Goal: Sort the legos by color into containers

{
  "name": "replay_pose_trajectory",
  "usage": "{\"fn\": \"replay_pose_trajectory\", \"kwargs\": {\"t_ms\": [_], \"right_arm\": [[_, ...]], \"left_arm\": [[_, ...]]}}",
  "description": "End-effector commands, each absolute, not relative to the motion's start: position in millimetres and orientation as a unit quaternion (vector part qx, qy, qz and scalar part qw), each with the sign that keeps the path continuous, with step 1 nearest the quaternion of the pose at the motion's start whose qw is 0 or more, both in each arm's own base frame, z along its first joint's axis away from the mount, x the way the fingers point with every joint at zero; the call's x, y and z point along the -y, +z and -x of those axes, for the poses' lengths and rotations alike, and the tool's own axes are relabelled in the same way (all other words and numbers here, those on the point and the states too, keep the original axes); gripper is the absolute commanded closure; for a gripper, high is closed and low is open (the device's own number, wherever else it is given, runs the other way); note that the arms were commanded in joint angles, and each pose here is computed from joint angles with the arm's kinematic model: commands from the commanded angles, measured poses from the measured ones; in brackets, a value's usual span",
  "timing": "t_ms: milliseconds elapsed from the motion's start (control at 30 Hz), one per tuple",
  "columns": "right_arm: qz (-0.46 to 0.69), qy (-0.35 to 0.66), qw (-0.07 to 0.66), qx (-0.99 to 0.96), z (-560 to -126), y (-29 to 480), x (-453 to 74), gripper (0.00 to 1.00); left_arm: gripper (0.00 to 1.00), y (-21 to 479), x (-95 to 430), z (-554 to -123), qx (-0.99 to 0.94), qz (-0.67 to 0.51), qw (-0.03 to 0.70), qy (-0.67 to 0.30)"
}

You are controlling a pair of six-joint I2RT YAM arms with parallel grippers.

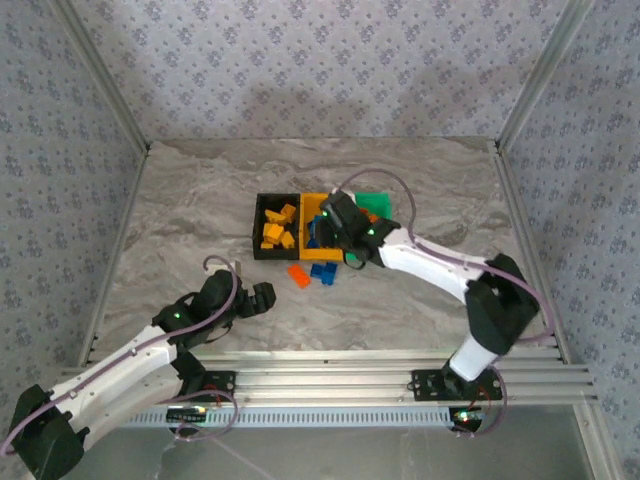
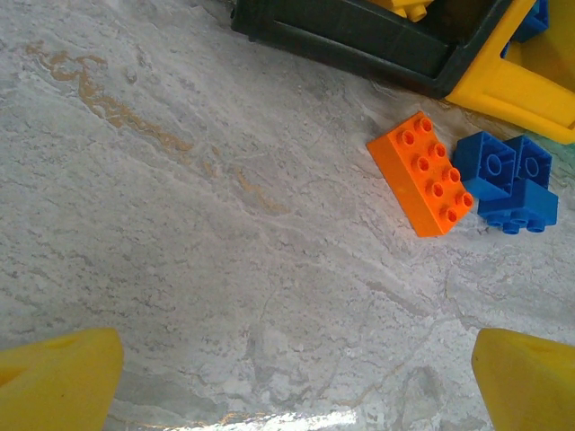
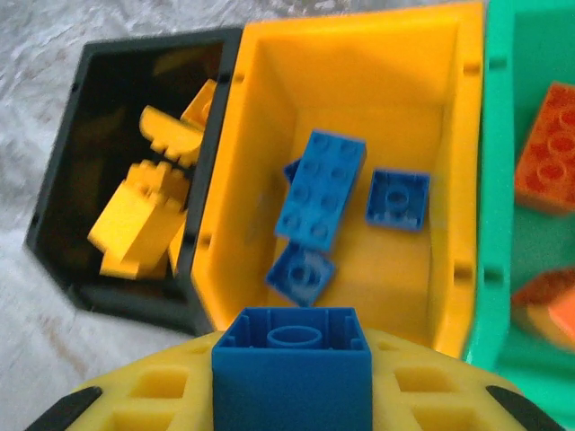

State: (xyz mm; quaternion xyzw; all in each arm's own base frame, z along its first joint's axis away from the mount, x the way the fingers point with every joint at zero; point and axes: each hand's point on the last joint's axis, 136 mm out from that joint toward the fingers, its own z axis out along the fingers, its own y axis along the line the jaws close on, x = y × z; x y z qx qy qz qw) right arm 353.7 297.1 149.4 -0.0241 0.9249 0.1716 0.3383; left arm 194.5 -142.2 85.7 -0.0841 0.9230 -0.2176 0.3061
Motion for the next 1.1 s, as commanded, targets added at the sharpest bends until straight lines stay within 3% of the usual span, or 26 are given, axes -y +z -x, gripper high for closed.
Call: {"fn": "replay_pose_trajectory", "kwargs": {"t_ms": [0, 200, 400, 500, 733, 1067], "right_arm": [[0.039, 0.132, 0.325, -0.936, -377, 133, -295, 0.72], [0.033, 0.113, 0.327, -0.938, -411, 126, -303, 0.68], [0.018, 0.121, 0.331, -0.936, -419, 133, -304, 0.39], [0.015, 0.134, 0.347, -0.928, -417, 151, -302, 0.32], [-0.006, 0.181, 0.388, -0.904, -381, 189, -278, 0.29], [-0.035, 0.194, 0.4, -0.895, -317, 187, -226, 0.29]], "left_arm": [[0.0, 97, 144, -199, -0.92, 0.076, 0.315, -0.22], [0.0, 102, 153, -207, -0.925, 0.051, 0.313, -0.208], [0.0, 105, 169, -222, -0.927, 0.033, 0.313, -0.205], [0.0, 109, 179, -231, -0.926, 0.028, 0.315, -0.208], [0.1, 116, 206, -257, -0.921, 0.013, 0.345, -0.179], [0.27, 79, 232, -294, -0.934, 0.032, 0.331, -0.129]]}}
